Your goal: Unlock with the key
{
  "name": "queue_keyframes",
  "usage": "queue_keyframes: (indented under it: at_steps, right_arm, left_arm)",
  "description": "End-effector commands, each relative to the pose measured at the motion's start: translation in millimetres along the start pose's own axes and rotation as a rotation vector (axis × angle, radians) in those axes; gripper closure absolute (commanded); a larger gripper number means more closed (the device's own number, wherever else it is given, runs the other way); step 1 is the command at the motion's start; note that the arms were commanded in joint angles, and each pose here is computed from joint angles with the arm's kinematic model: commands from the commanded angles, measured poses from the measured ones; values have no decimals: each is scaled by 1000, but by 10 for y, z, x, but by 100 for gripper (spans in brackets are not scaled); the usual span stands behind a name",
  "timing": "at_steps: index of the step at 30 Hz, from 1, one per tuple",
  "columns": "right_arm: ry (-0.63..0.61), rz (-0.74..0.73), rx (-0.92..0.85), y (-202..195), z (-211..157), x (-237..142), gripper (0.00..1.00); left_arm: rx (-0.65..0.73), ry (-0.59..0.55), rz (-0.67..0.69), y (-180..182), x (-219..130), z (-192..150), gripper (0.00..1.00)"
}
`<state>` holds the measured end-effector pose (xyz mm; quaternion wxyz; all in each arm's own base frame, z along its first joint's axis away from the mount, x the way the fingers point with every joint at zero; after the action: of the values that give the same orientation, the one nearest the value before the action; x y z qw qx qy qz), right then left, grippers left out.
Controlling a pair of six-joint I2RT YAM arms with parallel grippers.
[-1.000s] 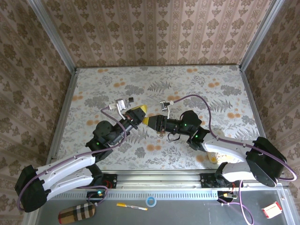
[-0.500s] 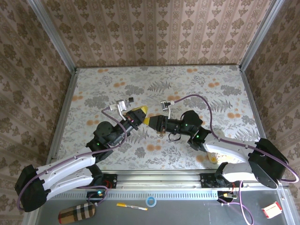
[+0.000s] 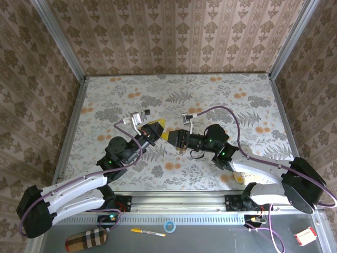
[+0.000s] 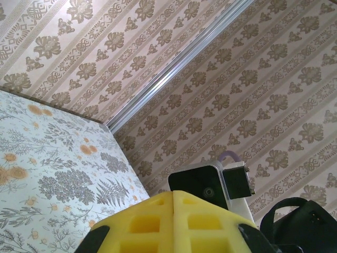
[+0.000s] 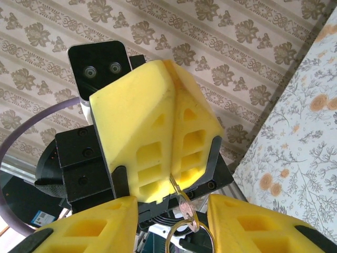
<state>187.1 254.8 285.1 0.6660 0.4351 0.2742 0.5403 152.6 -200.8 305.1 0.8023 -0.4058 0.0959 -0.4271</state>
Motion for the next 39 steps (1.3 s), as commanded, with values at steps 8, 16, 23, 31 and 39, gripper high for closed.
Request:
queue_keyframes:
  at_steps: [8, 16, 23, 31, 39]
  right_arm:
    - [-7, -25, -66, 95, 72, -90, 62]
    - [4, -37, -66, 57, 62, -74, 71]
    - [6, -32, -65, 57, 55, -82, 74]
    - [1, -24, -61, 33, 18, -121, 63]
    - [-23, -103, -114, 74, 62, -361, 40]
  left_arm:
    - [36, 24, 4, -33, 5, -23, 100]
    - [40, 31, -4, -57, 36, -23, 100]
    - [40, 31, 3, -45, 39, -33, 100]
    - [46, 17, -1, -62, 41, -9, 100]
    - [136, 41, -43, -230, -10, 98, 100]
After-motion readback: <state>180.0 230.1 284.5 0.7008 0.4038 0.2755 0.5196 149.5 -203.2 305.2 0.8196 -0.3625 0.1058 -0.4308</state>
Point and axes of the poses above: each hand's point on the last joint's axis, 136 mm out from that joint toward the fingers, its own x axis out along the fingers, its own y axis along the line the jaws close on, z = x × y, the point moved 9 cm from there along -x, back along the fingers
